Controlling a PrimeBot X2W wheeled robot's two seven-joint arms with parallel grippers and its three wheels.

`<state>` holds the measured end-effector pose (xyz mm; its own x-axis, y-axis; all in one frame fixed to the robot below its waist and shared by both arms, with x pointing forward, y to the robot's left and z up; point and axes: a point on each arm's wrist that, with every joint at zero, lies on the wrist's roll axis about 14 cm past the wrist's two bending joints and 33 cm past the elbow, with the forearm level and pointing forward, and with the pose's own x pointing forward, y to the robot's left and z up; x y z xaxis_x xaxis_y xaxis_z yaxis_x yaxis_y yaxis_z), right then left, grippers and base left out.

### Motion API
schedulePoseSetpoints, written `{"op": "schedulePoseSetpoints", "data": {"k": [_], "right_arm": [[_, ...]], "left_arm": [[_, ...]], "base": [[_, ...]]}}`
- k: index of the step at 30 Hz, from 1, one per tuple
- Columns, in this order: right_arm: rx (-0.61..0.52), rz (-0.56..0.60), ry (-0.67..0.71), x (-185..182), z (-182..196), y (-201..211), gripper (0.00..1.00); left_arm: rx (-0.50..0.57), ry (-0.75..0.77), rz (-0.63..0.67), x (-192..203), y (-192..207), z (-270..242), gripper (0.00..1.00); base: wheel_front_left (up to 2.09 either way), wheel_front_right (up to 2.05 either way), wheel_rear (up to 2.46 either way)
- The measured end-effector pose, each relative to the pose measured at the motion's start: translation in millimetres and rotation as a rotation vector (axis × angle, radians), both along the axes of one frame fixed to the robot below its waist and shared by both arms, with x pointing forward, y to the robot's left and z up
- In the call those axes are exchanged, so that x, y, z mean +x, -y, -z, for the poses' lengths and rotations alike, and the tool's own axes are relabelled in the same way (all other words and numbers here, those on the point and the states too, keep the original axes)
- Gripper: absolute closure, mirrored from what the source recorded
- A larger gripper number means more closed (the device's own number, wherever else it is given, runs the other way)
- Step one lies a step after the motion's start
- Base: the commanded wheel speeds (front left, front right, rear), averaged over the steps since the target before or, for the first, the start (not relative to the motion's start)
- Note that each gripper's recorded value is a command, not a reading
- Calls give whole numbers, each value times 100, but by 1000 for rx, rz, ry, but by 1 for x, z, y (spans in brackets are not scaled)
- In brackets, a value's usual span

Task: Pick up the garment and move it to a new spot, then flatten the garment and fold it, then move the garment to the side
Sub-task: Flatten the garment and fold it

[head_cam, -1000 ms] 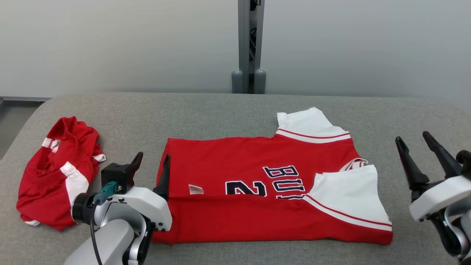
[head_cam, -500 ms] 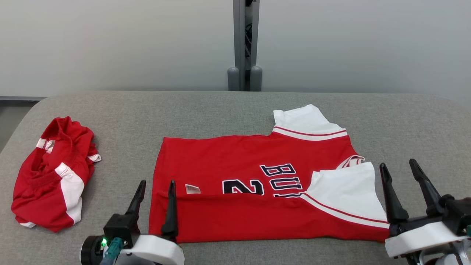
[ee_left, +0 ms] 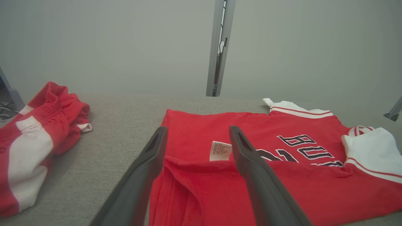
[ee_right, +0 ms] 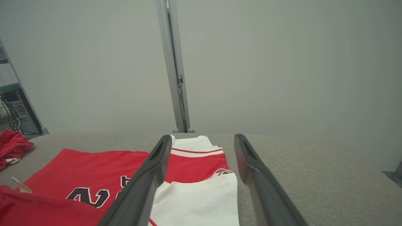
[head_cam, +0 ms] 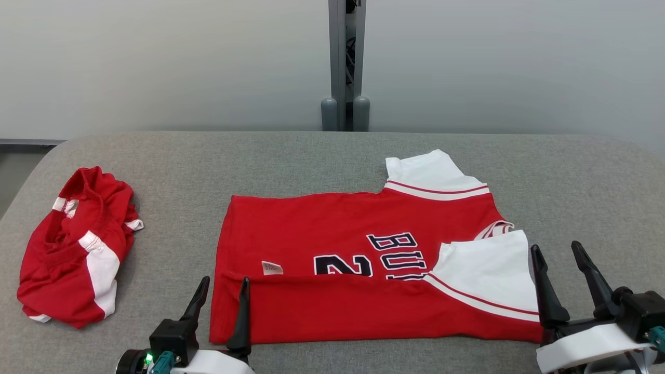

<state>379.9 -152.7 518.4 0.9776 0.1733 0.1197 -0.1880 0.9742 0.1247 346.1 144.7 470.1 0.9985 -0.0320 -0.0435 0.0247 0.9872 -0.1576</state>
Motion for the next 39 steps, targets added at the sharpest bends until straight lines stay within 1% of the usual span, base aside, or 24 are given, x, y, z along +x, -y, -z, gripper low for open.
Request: {"op": "schedulePoseSetpoints", "data": {"k": [8, 9, 10, 11, 16, 20, 23, 26, 29, 33, 39], "right_arm": [[3, -3, -15, 1, 5, -1, 0], [3, -2, -17, 1, 5, 0, 0], [2, -2, -18, 1, 6, 0, 0], [2, -2, -19, 1, 6, 0, 0], [3, 0, -25, 1, 8, 1, 0], [3, 1, -26, 1, 8, 1, 0], [2, 2, -27, 2, 8, 2, 0], [1, 5, -37, 2, 12, 3, 0], [-1, 8, -45, 4, 15, 5, 0], [2, 10, -53, 5, 17, 6, 0], [2, 2, -54, 8, 18, 3, 0]], "left_arm": [[-15, 5, 13, 4, 4, -2, 0], [-17, 1, 25, 4, 8, -1, 25], [-23, -5, 42, 3, 12, 1, 71], [-26, -11, 55, 2, 16, 3, 100], [-56, -53, 121, -2, 34, 15, 100], [-51, -147, 194, -13, 53, 43, 100], [-42, -197, 215, -13, 59, 57, 100], [-29, -273, 204, -17, 57, 77, 100], [-15, -310, 178, -13, 53, 87, 100], [10, -375, 120, -16, 41, 103, 100], [59, -416, 53, -16, 25, 113, 100]], "base": [[0, 0, 0], [0, 0, 0], [0, 0, 0], [0, 0, 0], [0, 0, 0], [0, 0, 0], [0, 0, 0], [0, 0, 0], [0, 0, 0], [0, 0, 0], [0, 0, 0]]}}
